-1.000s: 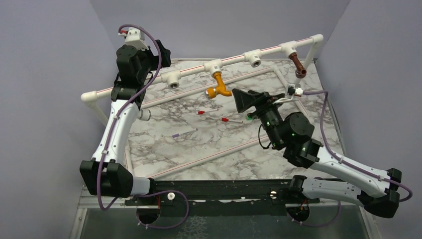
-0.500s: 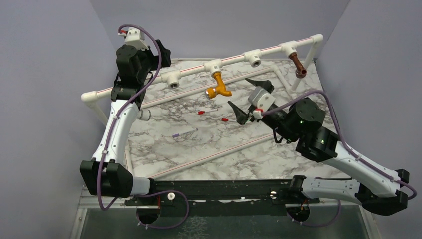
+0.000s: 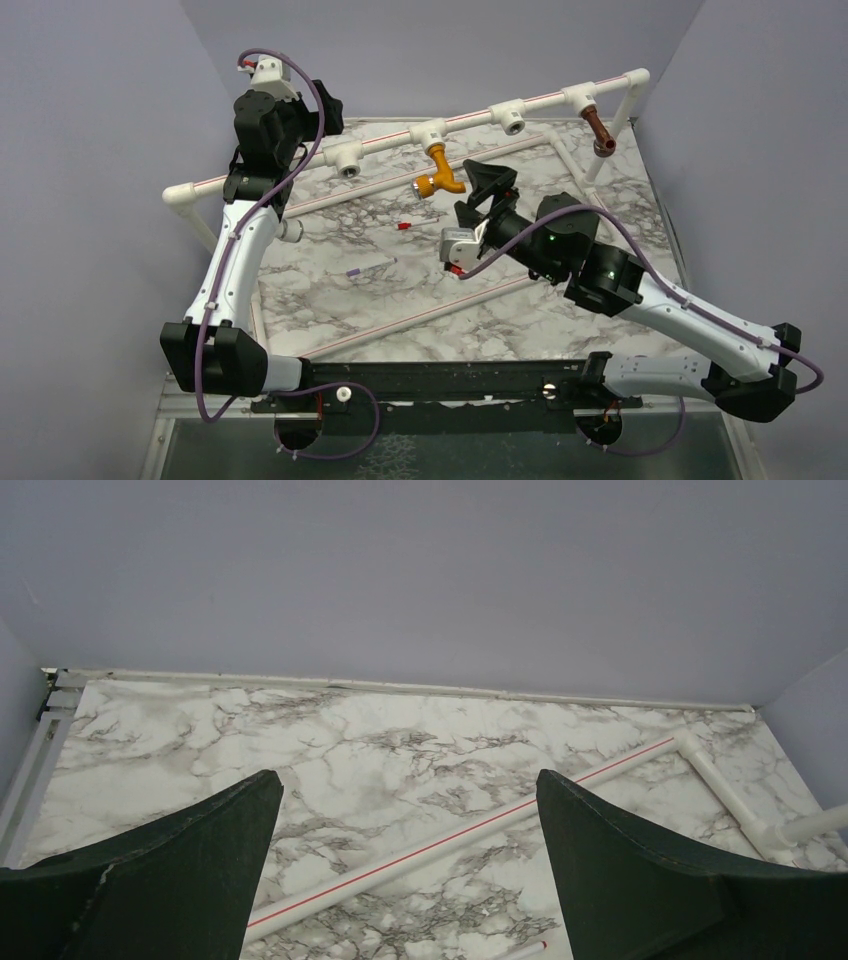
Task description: Install the water faucets
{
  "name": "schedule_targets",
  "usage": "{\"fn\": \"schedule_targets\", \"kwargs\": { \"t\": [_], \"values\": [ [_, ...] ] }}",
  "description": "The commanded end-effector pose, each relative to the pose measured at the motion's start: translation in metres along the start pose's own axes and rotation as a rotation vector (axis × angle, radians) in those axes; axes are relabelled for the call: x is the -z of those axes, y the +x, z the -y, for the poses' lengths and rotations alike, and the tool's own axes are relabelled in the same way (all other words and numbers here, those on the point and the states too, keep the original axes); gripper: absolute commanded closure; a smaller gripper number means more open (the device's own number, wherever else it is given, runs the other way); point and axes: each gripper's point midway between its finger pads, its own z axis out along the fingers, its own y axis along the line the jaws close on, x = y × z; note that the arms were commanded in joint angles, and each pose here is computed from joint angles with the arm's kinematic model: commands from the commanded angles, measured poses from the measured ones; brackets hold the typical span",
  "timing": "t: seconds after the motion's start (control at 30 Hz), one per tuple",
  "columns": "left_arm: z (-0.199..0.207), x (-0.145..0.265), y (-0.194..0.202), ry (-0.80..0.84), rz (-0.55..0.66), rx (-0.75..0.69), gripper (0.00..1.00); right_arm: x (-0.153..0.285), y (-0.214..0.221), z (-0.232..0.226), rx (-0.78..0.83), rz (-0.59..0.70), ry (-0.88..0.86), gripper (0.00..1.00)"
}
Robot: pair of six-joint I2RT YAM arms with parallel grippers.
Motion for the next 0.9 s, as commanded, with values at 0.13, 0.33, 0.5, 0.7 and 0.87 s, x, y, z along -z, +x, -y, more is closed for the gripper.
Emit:
{"fn": "schedule_targets", "kwargs": {
  "t": [0.13, 0.33, 0.5, 0.7, 0.87],
  "values": [
    [-0.038, -0.002, 0.087, -0.086, -0.261, 0.04, 0.01, -0.021, 0.014, -0.006, 0.345, -0.107, 0.025, 0.2],
    [-0.039, -0.002, 0.086, -0.085, -0.26, 0.04, 0.01, -0.033, 0.016, -0.003, 0.382, -0.141, 0.098, 0.28],
    [-0.039, -0.003, 0.087, -0.084, -0.261, 0.044, 0.01, -0.041, 0.017, -0.002, 0.4, -0.169, 0.157, 0.33],
    [-0.04, -0.003, 0.087, -0.086, -0.262, 0.047, 0.01, -0.049, 0.017, -0.01, 0.383, -0.166, 0.18, 0.43],
    [-0.041, -0.004, 0.088, -0.086, -0.266, 0.05, 0.01, -0.053, 0.015, -0.014, 0.353, -0.165, 0.215, 0.64]
  ]
}}
